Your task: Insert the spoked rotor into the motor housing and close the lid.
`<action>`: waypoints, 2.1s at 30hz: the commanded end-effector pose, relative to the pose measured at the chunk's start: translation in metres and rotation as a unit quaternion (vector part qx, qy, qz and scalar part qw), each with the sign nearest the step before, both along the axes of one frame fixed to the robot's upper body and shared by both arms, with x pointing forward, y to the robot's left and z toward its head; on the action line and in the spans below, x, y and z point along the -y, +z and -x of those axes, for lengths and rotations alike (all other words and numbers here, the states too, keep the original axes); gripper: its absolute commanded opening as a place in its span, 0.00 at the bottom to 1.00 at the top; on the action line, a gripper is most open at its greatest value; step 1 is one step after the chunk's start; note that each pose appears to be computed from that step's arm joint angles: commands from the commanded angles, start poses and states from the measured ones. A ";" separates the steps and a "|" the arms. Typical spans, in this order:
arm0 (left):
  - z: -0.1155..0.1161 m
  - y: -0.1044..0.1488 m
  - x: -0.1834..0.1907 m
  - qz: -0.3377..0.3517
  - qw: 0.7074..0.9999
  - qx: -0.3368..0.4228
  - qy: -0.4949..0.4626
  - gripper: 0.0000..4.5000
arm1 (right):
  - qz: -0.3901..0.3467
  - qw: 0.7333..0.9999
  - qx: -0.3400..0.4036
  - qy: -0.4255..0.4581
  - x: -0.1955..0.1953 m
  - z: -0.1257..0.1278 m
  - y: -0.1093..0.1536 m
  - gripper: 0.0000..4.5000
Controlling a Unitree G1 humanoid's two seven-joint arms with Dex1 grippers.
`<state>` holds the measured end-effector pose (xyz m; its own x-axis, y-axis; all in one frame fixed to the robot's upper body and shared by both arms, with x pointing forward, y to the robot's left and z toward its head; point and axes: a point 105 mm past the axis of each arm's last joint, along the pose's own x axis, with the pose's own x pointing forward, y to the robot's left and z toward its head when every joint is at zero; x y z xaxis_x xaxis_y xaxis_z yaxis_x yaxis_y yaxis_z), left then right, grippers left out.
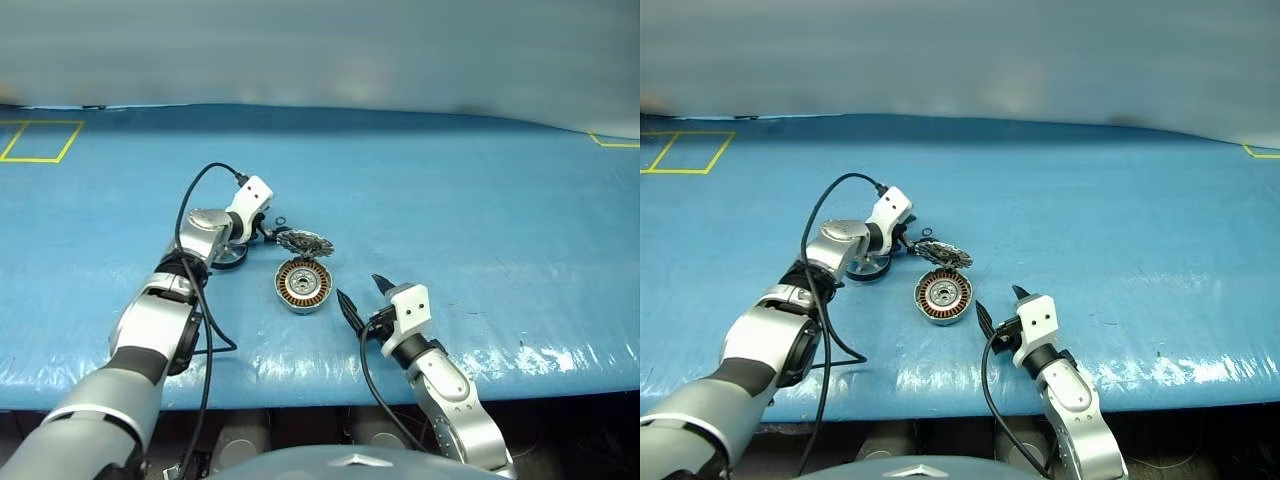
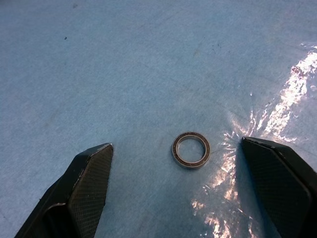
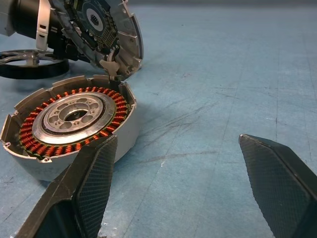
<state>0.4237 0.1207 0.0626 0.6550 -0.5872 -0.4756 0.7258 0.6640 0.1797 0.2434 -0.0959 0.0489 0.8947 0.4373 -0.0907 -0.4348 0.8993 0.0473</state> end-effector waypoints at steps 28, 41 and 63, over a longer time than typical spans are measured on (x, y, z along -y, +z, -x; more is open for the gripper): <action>0.006 0.051 -0.022 0.053 0.997 0.050 -0.008 0.14 | -0.012 1.000 0.010 0.005 -0.006 -0.006 0.009 0.93; 0.080 0.096 -0.058 0.070 0.992 0.109 -0.011 0.14 | 0.000 1.000 0.001 0.027 -0.005 0.000 0.002 0.93; 0.156 0.060 0.006 0.062 0.986 0.071 -0.136 0.14 | 0.047 0.992 0.025 0.110 -0.012 0.022 -0.011 0.93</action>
<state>0.2686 0.1263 0.1117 0.5333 -0.7764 -0.3359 0.8450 0.5078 0.1680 0.2191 -0.0846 0.0309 0.7762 0.6163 -0.1333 -0.6255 0.7792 -0.0399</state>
